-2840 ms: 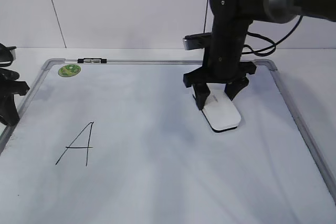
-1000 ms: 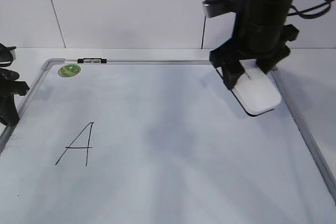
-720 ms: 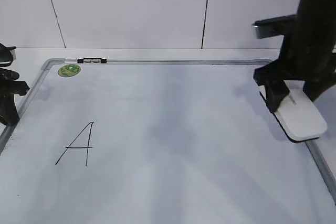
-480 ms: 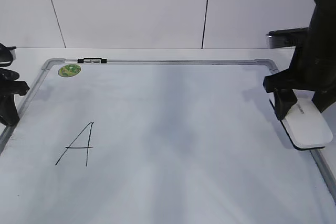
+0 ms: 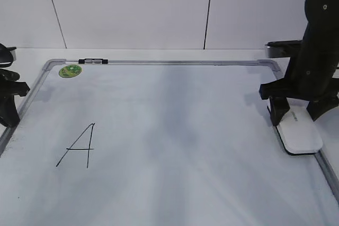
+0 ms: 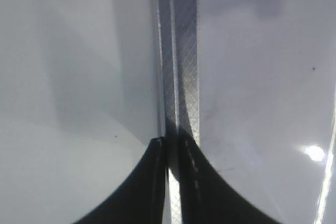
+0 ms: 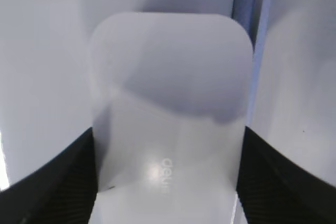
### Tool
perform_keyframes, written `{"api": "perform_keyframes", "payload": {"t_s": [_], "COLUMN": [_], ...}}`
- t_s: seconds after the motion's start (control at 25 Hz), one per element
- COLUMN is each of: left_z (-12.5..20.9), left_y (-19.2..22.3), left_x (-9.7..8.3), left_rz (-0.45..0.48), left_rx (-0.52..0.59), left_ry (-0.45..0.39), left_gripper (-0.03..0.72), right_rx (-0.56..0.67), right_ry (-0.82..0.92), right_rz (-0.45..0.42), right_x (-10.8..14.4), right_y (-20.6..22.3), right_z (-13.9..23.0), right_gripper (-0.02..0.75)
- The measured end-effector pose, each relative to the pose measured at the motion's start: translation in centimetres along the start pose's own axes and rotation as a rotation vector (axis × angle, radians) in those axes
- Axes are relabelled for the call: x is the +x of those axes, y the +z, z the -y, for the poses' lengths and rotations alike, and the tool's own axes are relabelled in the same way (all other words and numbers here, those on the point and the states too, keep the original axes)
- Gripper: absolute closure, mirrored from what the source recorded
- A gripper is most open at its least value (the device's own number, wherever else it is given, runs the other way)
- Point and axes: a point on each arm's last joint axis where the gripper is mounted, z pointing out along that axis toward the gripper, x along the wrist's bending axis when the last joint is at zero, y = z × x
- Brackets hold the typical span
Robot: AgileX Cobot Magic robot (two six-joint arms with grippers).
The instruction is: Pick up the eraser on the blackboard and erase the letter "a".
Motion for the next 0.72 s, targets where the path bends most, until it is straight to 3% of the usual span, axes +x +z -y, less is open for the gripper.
{"api": "perform_keyframes", "payload": {"t_s": [0.72], "left_z": [0.0], "left_y": [0.0], "left_x": [-0.01], "left_rz": [0.001], "left_rx": [0.0], "left_ry": [-0.001], "left_gripper": [0.645], "right_rx": [0.011], "right_ry": [0.024], "right_rz": [-0.009], "right_x": [-0.25], "right_y": [1.25], "right_z": [-0.41], "right_gripper": [0.155]}}
